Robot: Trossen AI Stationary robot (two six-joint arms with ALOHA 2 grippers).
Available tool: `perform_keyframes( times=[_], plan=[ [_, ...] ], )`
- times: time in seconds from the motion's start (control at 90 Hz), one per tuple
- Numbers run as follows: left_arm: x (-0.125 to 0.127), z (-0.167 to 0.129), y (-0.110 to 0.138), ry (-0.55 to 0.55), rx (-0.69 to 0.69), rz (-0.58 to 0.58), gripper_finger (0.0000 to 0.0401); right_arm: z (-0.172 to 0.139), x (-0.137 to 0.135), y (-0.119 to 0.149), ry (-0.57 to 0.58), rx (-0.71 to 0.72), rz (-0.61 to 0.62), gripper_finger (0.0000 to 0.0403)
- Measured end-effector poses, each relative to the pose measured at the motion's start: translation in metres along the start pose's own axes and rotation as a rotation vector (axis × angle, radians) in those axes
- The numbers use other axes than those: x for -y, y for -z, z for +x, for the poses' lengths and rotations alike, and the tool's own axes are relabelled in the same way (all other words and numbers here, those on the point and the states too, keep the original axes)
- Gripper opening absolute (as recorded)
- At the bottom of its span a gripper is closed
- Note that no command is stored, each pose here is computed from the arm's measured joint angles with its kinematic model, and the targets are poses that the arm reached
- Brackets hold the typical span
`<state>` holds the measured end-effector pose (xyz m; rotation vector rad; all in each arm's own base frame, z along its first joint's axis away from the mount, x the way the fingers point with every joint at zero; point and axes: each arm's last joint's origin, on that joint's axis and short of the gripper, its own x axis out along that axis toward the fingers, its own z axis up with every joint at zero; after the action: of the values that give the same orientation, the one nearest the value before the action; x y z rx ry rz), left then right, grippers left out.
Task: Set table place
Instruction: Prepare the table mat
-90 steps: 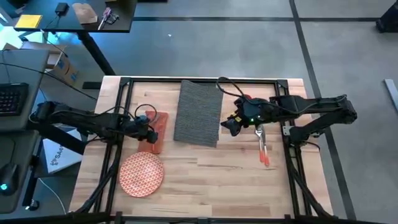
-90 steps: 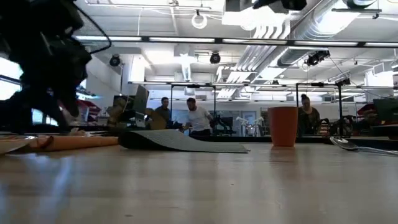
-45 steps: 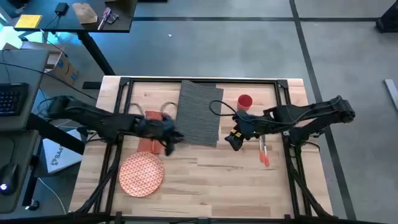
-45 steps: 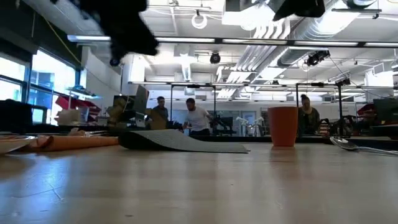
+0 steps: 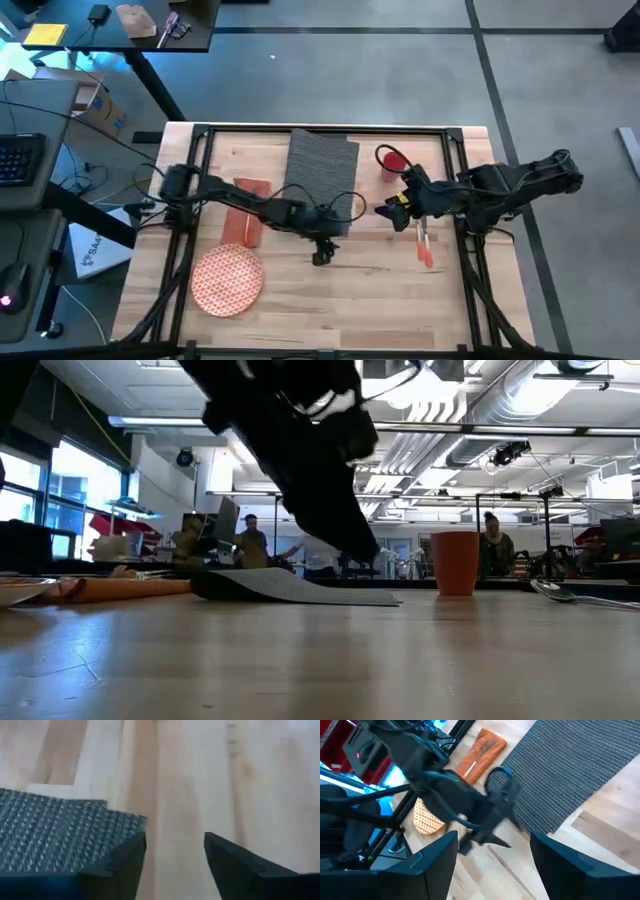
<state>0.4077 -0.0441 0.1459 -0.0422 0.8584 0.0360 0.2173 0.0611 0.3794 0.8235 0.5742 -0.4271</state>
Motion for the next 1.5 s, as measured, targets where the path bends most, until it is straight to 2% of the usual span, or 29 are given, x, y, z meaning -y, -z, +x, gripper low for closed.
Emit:
perform_keyframes(
  times=[0.211, 0.367, 0.467, 0.6, 0.7, 0.844, 0.989, 1.144, 1.222, 1.322, 1.422, 1.5],
  plan=[
    [-0.005, 0.026, 0.013, -0.147, -0.049, -0.06, 0.0206, -0.003, -0.004, 0.008, -0.024, -0.035, 0.002, 0.0233],
    [-0.005, 0.034, 0.023, -0.192, -0.096, -0.195, 0.0195, -0.006, -0.007, 0.014, -0.041, -0.055, 0.004, 0.0233],
    [-0.006, 0.037, 0.029, -0.199, -0.129, -0.279, 0.0144, -0.007, -0.008, 0.017, -0.049, -0.064, -0.001, 0.0233],
    [-0.006, 0.034, 0.028, -0.183, -0.143, -0.32, 0.0027, -0.008, -0.008, 0.018, -0.052, -0.068, -0.008, 0.0233],
    [-0.006, 0.023, 0.022, -0.182, -0.126, -0.332, 0.0011, -0.008, -0.008, 0.018, -0.052, -0.068, -0.019, 0.0233],
    [-0.006, -0.014, 0.009, -0.251, -0.094, -0.338, 0.0001, -0.008, -0.008, 0.018, -0.05, -0.069, -0.042, 0.0233],
    [-0.003, -0.082, -0.017, -0.378, 0.067, -0.405, 0.0, -0.007, -0.007, 0.018, -0.041, -0.071, -0.067, 0.0233],
    [0.004, -0.155, -0.023, -0.513, 0.245, -0.519, 0.0, 0.009, -0.005, 0.014, 0.002, -0.095, -0.081, 0.0233],
    [0.008, -0.189, -0.018, -0.599, 0.331, -0.564, 0.0, 0.03, -0.003, 0.01, 0.053, -0.127, -0.131, 0.0227],
    [0.009, -0.218, -0.006, -0.691, 0.379, -0.58, 0.0, 0.067, 0.003, 0.003, 0.158, -0.158, -0.214, 0.021],
    [0.008, -0.235, 0.003, -0.749, 0.392, -0.584, 0.0, 0.113, 0.015, -0.006, 0.257, -0.2, -0.301, 0.0183],
    [0.005, -0.237, 0.008, -0.776, 0.369, -0.581, 0.0, 0.15, 0.023, -0.014, 0.264, -0.229, -0.351, 0.0156]
  ],
)
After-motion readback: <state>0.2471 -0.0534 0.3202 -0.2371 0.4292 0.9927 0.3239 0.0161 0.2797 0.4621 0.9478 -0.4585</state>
